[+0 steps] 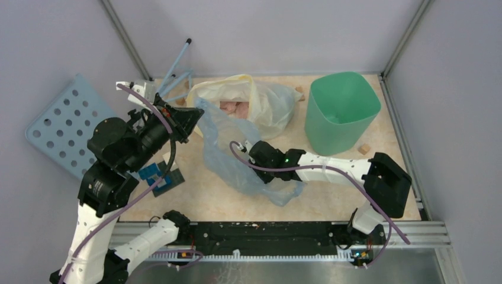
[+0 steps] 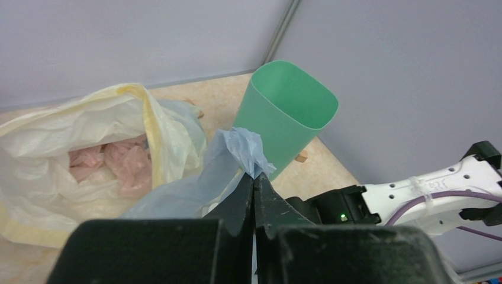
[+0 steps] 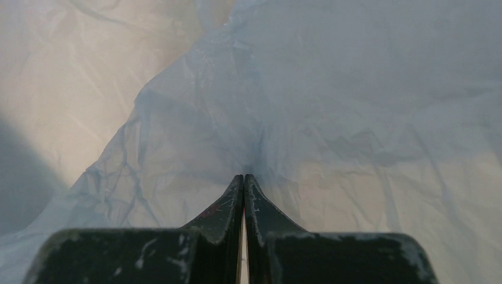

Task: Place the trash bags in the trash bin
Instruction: Unfold the trash bag at the center of the board.

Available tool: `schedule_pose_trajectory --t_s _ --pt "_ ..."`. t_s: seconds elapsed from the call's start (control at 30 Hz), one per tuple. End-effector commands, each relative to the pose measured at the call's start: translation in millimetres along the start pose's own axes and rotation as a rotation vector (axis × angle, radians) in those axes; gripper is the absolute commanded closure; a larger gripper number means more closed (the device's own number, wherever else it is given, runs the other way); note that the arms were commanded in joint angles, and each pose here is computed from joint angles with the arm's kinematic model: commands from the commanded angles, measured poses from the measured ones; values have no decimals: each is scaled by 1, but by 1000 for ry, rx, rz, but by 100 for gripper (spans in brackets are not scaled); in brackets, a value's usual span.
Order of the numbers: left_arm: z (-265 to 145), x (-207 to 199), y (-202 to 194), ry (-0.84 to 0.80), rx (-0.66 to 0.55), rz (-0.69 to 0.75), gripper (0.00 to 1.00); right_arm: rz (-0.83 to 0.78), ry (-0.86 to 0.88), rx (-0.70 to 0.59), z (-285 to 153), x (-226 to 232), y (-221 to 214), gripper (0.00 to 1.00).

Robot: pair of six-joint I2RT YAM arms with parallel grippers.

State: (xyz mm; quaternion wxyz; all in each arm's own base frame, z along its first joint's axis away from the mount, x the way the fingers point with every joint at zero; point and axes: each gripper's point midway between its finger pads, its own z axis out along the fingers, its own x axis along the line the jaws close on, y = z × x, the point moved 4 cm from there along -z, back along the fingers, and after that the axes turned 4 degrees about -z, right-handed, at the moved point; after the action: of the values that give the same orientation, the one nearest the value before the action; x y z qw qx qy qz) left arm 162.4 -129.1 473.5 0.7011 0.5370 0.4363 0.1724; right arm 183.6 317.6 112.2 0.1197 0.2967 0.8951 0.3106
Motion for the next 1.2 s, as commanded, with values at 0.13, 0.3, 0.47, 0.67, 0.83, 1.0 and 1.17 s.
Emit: schedule_pose_trajectory --t_s 0.13,0.3,0.47,0.67,0.83,1.0,1.17 --pt "-7 28 19 213 -69 100 100 43 -183 208 -19 -25 -42 100" --pt "-11 26 33 234 -97 125 100 38 -265 296 -23 -35 -55 100" --pt "-6 27 28 218 -78 132 100 41 -265 285 -28 -35 -45 100" --pt "10 23 -4 110 5 100 100 74 -98 115 -50 -15 -2 95" --pt "23 29 -28 85 67 74 100 95 -39 0 -79 -9 28 87" --pt "28 32 -38 78 88 68 100 120 -1 -134 -118 -8 57 62" --pt "27 39 -36 127 83 81 100 189 38 -292 -168 -9 75 30"
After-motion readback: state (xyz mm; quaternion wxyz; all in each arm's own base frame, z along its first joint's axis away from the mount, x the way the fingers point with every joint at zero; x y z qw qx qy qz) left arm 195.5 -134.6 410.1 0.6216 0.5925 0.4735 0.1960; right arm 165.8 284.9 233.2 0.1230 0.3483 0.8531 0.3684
